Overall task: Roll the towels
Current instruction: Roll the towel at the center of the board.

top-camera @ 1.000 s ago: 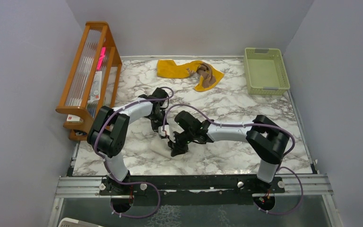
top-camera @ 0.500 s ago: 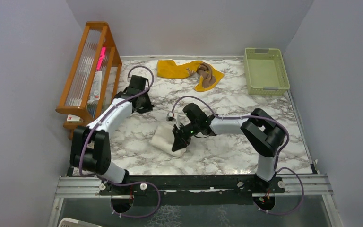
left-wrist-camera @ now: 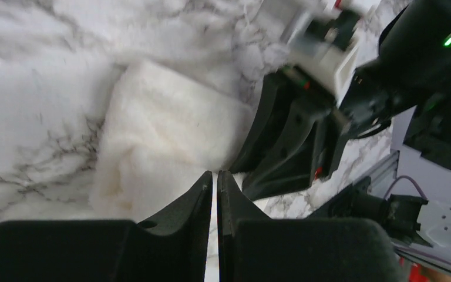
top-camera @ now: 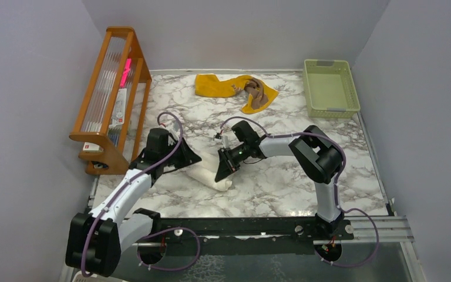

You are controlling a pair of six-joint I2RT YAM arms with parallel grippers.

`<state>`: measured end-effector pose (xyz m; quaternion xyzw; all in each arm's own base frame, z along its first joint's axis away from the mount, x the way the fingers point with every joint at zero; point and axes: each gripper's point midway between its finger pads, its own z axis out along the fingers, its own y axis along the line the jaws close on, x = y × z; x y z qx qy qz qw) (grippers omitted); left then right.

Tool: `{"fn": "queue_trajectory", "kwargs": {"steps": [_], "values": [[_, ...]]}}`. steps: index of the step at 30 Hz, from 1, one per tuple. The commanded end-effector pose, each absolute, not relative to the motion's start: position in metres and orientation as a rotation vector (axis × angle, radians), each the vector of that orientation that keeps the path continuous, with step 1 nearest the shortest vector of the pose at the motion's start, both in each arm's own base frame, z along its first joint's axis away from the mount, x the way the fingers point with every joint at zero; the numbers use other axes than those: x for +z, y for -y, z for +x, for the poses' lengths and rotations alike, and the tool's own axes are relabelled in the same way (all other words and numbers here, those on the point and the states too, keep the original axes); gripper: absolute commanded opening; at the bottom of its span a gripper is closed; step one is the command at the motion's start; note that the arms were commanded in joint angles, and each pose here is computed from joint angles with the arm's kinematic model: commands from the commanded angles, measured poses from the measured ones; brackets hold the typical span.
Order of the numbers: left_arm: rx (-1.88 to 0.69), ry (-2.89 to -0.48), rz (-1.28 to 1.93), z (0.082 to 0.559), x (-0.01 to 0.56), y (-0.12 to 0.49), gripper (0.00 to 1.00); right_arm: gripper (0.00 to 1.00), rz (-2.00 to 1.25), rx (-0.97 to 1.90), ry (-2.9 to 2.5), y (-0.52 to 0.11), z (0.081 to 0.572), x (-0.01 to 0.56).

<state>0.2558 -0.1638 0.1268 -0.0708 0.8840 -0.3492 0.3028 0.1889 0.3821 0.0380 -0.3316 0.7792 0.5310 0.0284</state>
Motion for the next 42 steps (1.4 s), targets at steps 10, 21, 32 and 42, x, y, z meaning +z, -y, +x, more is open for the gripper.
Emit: {"fn": "queue_trajectory", "kwargs": {"steps": [10, 21, 32, 42], "values": [[-1.214, -2.285, -0.326, 0.240, 0.079, 0.187, 0.08, 0.17, -0.785, 1.514, -2.704, -0.367, 0.200, 0.012], [-0.979, -2.375, -0.427, 0.232, 0.032, 0.160, 0.06, 0.50, -0.829, 1.047, -2.373, -0.355, 0.263, 0.069], [-0.841, -2.380, -0.521, 0.228, 0.010, 0.143, 0.06, 0.54, -1.278, 0.693, -1.561, -0.368, 0.231, 0.141], [-0.817, -2.393, -0.497, 0.233, 0.010, 0.143, 0.06, 0.54, -1.622, 0.639, -1.210, -0.383, 0.173, 0.104]]}}
